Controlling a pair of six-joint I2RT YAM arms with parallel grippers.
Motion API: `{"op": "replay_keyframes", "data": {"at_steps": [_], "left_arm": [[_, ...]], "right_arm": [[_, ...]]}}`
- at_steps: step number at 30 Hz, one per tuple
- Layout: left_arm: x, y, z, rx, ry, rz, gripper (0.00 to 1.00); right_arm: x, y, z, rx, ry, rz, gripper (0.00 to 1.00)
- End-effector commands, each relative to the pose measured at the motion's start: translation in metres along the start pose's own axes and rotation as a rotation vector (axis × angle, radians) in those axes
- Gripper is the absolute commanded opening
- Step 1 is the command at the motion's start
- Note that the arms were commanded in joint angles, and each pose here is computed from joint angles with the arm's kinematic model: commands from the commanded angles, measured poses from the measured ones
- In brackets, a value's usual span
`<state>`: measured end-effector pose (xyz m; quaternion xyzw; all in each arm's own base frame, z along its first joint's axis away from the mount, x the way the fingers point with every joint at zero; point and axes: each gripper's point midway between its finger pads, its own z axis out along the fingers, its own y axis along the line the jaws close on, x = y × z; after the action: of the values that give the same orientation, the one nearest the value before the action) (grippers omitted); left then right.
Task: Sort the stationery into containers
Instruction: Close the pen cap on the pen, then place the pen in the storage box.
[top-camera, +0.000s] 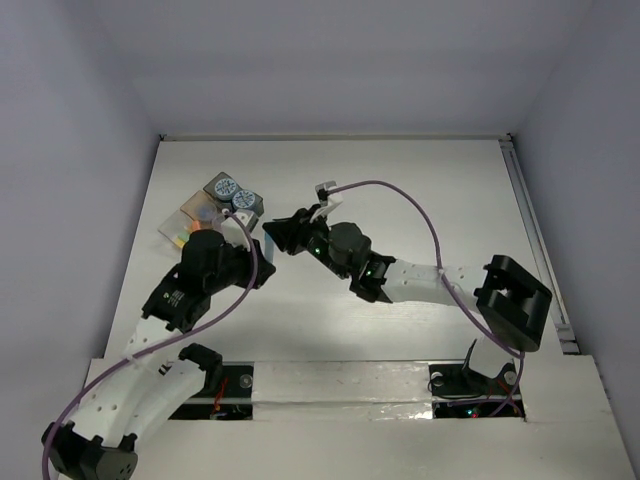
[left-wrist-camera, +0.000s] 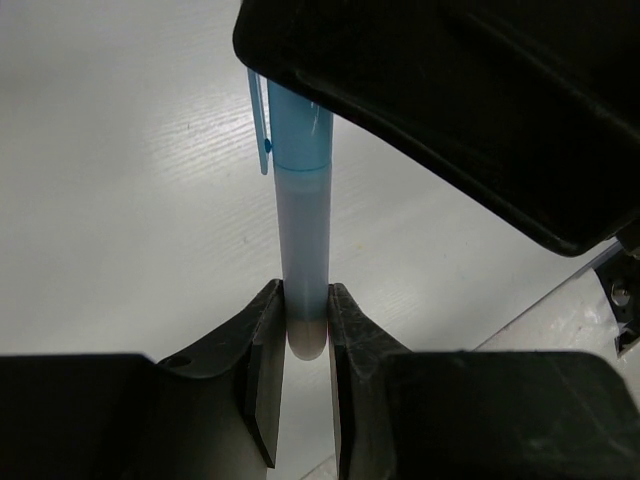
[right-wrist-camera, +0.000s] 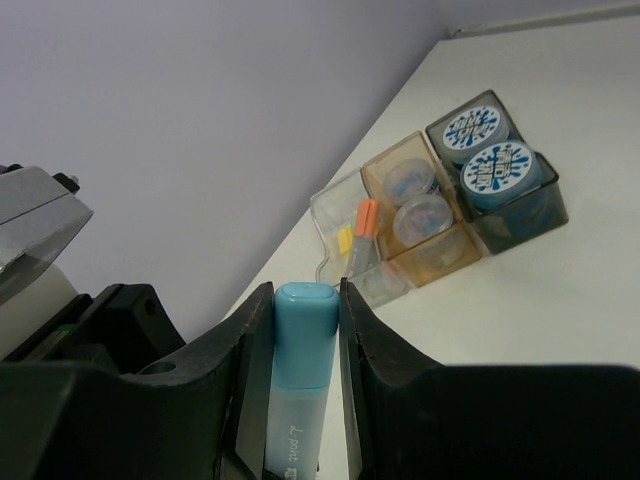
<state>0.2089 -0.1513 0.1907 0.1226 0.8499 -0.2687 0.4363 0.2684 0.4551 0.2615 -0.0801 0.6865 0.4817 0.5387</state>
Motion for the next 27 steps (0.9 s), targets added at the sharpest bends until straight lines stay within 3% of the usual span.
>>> {"op": "replay_keyframes", "data": {"at_steps": [1,10,13,15,16,19,21,22,27], "left_arm": [[-0.138,-0.019,-0.031,0.006,-0.504,0.074,0.0],[-0.163,-0.023,-0.028,0.005,-0.535,0.055,0.0],[-0.163,-0.023,-0.024,0.011,-0.532,0.03,0.0],[-0.156,-0.021,-0.017,0.016,-0.518,0.005,0.0],[-0.152,-0.019,-0.012,0.018,-0.505,-0.023,0.0],[-0.138,-0.007,0.003,-0.021,-0.47,-0.083,0.0],[-0.133,-0.001,0.009,-0.041,-0.455,-0.114,0.0],[-0.13,0.002,0.013,-0.053,-0.447,-0.131,0.0],[-0.126,0.022,0.018,-0.147,-0.461,-0.229,0.0]], "right_arm": [[0.166,-0.016,-0.06,-0.009,0.519,-0.047,0.0],[0.178,-0.012,-0.067,0.005,0.515,-0.002,0.0],[0.143,-0.02,-0.063,0.079,0.407,0.027,0.03],[0.091,-0.021,-0.058,0.106,0.273,0.041,0.24],[0.074,-0.025,-0.059,0.122,0.244,0.023,0.47],[-0.004,-0.015,-0.064,0.11,0.086,-0.017,0.72],[-0.032,-0.013,-0.075,0.119,0.03,-0.045,0.84],[-0.057,-0.008,-0.085,0.11,-0.018,-0.057,0.84],[-0.082,-0.021,-0.12,0.148,-0.065,-0.101,0.86]]}}
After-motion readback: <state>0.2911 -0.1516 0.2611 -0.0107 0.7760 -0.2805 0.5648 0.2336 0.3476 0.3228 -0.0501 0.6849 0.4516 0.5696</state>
